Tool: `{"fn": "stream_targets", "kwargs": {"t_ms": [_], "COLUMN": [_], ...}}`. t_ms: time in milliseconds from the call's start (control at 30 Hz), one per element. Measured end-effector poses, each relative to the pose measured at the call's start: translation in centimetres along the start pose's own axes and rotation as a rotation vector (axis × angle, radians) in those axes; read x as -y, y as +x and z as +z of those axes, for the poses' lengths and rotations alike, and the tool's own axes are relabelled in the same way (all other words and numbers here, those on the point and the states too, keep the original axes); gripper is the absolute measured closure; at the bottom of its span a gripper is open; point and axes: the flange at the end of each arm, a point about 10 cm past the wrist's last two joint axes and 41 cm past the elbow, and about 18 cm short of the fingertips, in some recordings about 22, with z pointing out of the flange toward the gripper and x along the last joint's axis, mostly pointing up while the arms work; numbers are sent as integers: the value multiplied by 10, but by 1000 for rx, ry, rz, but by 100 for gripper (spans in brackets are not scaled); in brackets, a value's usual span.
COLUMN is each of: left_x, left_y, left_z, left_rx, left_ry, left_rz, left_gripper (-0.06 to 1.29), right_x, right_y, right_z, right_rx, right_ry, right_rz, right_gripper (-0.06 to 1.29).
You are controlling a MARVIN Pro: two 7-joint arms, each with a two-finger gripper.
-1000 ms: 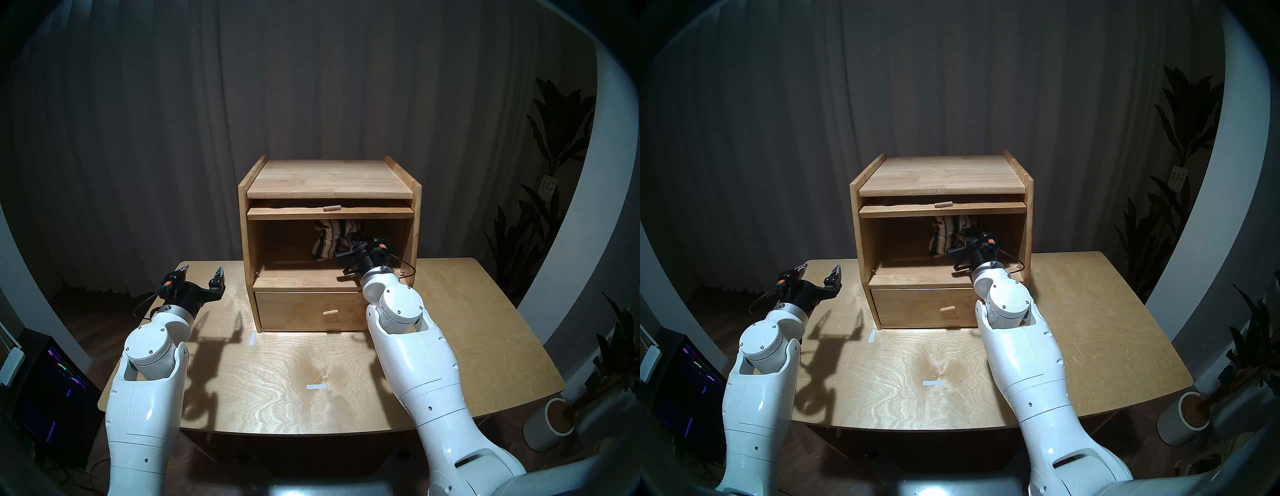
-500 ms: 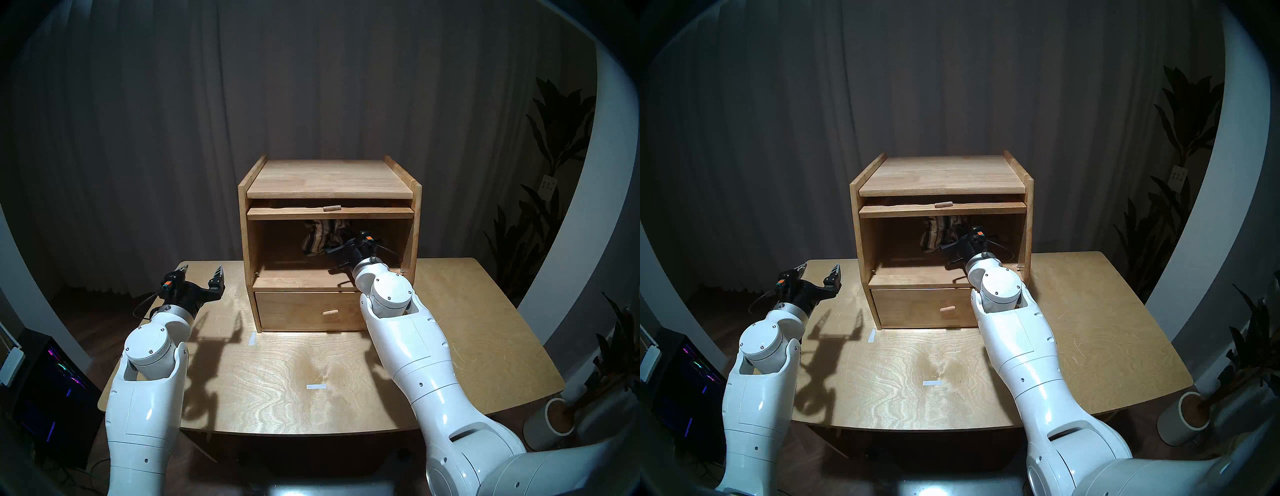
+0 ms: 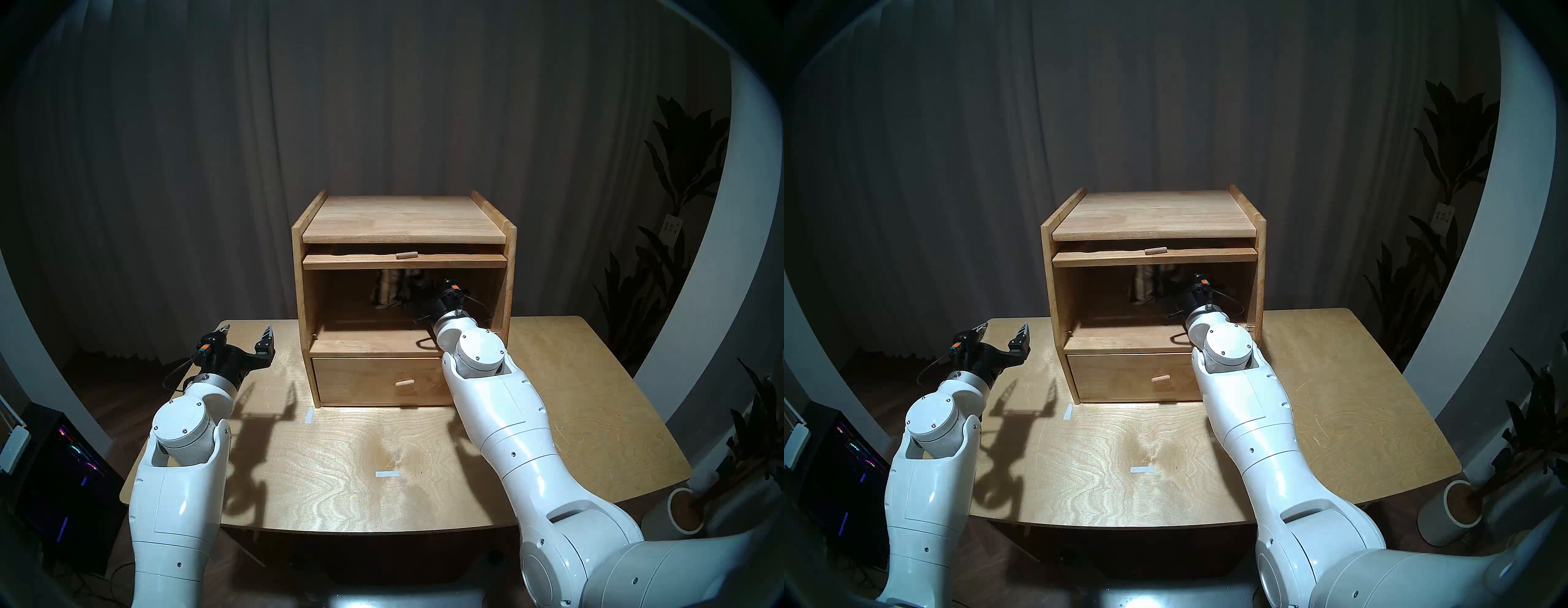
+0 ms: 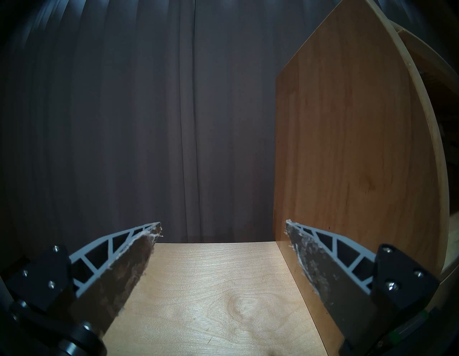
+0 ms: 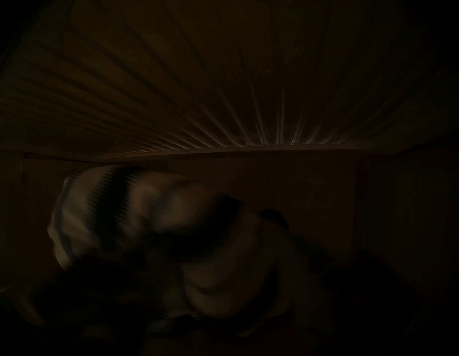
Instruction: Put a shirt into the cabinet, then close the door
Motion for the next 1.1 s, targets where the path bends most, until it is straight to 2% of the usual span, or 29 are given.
{"fn": "stream_targets", "kwargs": {"t_ms": [67,100,167,233,367,567,667,1100], "left_x": [0,0,0,0,0,0,0,0], "left_y": [0,0,0,0,0,0,0,0], "left_z": [0,0,0,0,0,0,0,0], "left_rx": [0,0,0,0,0,0,0,1], "left_ry": [0,1,1,1,1,1,1,1], "left_rz": [0,0,0,0,0,1,1,1], "left_gripper": [-2,-2,-2,-2,-2,-2,-2,-2], "right_x": [0,0,1,2,5,16,22,19], "right_y": [3,7,11,13,14,8,0,0], "right_z": [0,-1,-3,-5,-12,-28,-42,-76], "right_rx": [-9,-19,-28,-32,-11,55,98,149], "right_ry": [-5,-10,-13,-15,-19,9,24,28], "right_rz": [-2,-6,-12,-15,-8,32,58,110], "right_gripper": [124,90,5,-2,-2,-2,-2,-2]}}
